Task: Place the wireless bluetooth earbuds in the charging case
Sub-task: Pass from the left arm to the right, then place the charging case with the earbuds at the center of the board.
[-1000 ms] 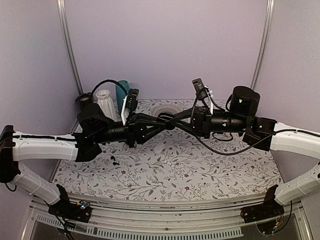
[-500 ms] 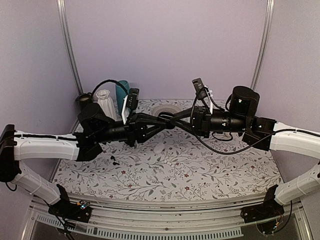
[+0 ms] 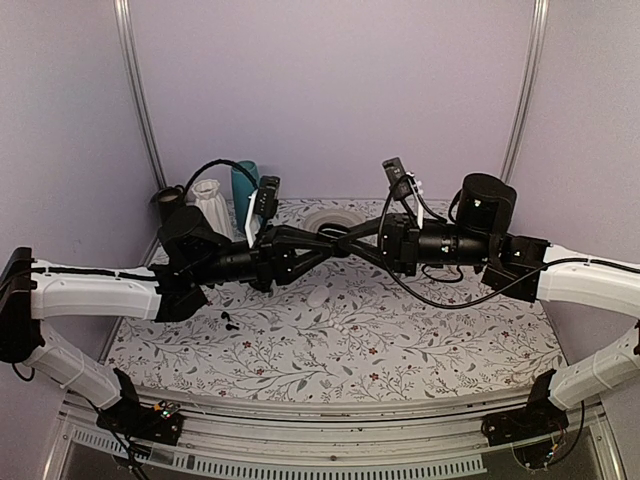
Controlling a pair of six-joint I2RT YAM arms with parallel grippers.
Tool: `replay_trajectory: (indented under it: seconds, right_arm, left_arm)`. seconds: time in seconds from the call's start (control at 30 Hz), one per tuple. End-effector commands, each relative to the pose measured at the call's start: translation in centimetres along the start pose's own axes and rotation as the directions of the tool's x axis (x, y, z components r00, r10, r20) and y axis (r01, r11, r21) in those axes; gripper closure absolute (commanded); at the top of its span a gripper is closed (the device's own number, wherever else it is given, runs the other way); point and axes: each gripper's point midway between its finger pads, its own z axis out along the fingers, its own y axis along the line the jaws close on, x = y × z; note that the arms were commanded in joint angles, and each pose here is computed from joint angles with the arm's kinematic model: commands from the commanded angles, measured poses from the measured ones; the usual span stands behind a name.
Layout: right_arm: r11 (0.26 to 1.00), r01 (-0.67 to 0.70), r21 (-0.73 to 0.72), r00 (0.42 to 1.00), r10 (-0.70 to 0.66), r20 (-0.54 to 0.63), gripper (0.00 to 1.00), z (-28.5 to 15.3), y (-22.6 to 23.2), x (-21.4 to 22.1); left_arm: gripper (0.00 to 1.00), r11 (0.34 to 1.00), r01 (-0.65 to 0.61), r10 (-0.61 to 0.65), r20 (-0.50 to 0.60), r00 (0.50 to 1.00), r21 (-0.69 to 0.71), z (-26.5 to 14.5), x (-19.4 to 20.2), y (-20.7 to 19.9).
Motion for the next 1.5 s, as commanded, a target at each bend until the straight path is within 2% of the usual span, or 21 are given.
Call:
replay_trajectory:
  seconds: [0.0, 0.2, 0.27, 0.43, 0.6, 0.77, 0.97, 1.2, 1.47]
  right_arm:
    - [0.998, -0.024, -0.053, 1.000, 0.023, -0.011, 0.91, 0.2, 1.2, 0.5]
    - [0.998, -0.056, 0.011, 0.998, 0.056, 0.009, 0.94, -0.2, -0.5, 0.5]
    - [0.997, -0.065, 0.040, 0.998, 0.064, 0.023, 0.94, -0.6, -1.2, 0.4]
    - [0.980, -0.114, 0.164, 0.992, 0.105, 0.066, 0.94, -2.1, -4.4, 0.3]
    - [0.928, -0.201, 0.314, 0.978, 0.171, 0.123, 0.95, -4.9, -9.2, 0.9]
    - [0.824, -0.318, 0.469, 0.947, 0.255, 0.196, 0.95, -8.9, -14.9, 2.0]
    - [0.697, -0.419, 0.582, 0.908, 0.320, 0.270, 0.94, -13.3, -20.2, 3.4]
    - [0.552, -0.503, 0.665, 0.861, 0.389, 0.329, 0.94, -17.1, -26.2, 6.0]
    - [0.421, -0.571, 0.705, 0.804, 0.463, 0.374, 0.94, -19.7, -32.3, 9.8]
  left_arm:
    - [0.71, 0.997, -0.024, 0.029, 0.057, 0.998, -0.080, -0.4, -1.5, 1.5]
    - [0.15, 0.987, -0.027, 0.038, 0.065, 0.997, -0.160, -1.4, -1.4, 2.5]
    - [0.05, 0.982, -0.030, 0.043, 0.066, 0.997, -0.186, -1.8, -1.4, 2.8]
    - [0.04, 0.973, -0.046, 0.061, 0.060, 0.996, -0.227, -2.5, -1.3, 3.3]
    - [0.04, 0.965, -0.050, 0.068, 0.060, 0.996, -0.257, -2.9, -1.4, 3.6]
    - [0.04, 0.957, -0.053, 0.075, 0.065, 0.995, -0.285, -3.4, -1.7, 4.1]
    - [0.04, 0.952, -0.060, 0.083, 0.063, 0.995, -0.300, -3.5, -2.4, 4.9]
    - [0.04, 0.958, -0.037, 0.058, 0.064, 0.996, -0.285, -3.2, -3.0, 5.5]
    - [0.04, 0.954, -0.040, 0.057, 0.049, 0.997, -0.297, -3.9, -3.3, 6.0]
